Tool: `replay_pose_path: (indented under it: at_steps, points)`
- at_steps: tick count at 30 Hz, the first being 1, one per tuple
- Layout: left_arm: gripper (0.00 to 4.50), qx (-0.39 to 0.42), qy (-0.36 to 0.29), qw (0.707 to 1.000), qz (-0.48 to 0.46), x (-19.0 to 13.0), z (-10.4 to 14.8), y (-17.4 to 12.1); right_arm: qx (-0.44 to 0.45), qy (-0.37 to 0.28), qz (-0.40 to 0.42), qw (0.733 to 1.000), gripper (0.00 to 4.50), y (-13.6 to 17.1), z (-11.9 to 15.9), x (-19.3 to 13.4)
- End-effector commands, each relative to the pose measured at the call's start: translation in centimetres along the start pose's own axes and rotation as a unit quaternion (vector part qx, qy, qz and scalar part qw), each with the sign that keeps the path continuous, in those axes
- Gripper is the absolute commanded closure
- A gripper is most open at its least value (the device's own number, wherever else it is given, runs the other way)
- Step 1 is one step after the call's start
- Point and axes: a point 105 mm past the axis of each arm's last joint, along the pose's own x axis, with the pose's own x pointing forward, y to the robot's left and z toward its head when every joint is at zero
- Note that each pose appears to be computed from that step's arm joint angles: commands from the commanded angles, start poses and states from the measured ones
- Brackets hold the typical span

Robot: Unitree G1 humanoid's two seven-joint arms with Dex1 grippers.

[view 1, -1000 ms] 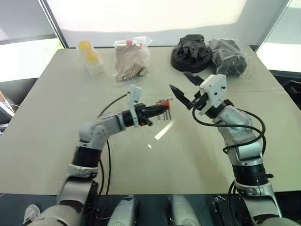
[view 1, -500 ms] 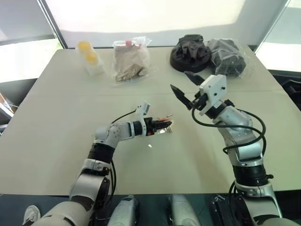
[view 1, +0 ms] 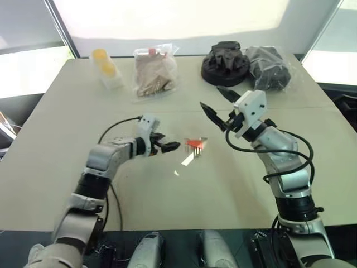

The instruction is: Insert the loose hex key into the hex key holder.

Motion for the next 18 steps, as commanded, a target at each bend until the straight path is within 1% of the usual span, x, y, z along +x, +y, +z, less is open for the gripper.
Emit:
replay_pose_path:
  at_steps: [1, 5, 8, 12, 15, 18]
  points:
    - [0.08, 0.069, -0.067, 0.995, -0.017, -2.0, 4.1, -0.8, -0.025, 0.012, 0.064, 0.998, 1.46, -0.4, 0.5, -0.2]
    - [0.08, 0.109, -0.099, 0.989, -0.035, -4.6, 6.4, -1.3, -0.063, 0.082, 0.170, 0.980, 1.46, -0.9, -1.0, -2.0]
    - [0.08, 0.133, -0.100, 0.984, -0.063, -6.7, 7.0, -2.4, -0.076, 0.131, 0.226, 0.962, 1.46, -2.1, -1.4, -3.3]
    - [0.08, 0.147, -0.076, 0.983, -0.083, -9.3, 6.5, -3.1, -0.104, 0.193, 0.292, 0.931, 1.46, -3.1, -1.5, -5.1]
    - [0.08, 0.140, -0.054, 0.983, -0.105, -11.1, 5.8, -3.9, -0.121, 0.222, 0.333, 0.909, 1.46, -3.4, -1.4, -6.3]
    - [0.08, 0.147, -0.033, 0.983, -0.102, -12.3, 5.0, -4.3, -0.113, 0.230, 0.344, 0.903, 1.46, -3.7, -1.3, -6.4]
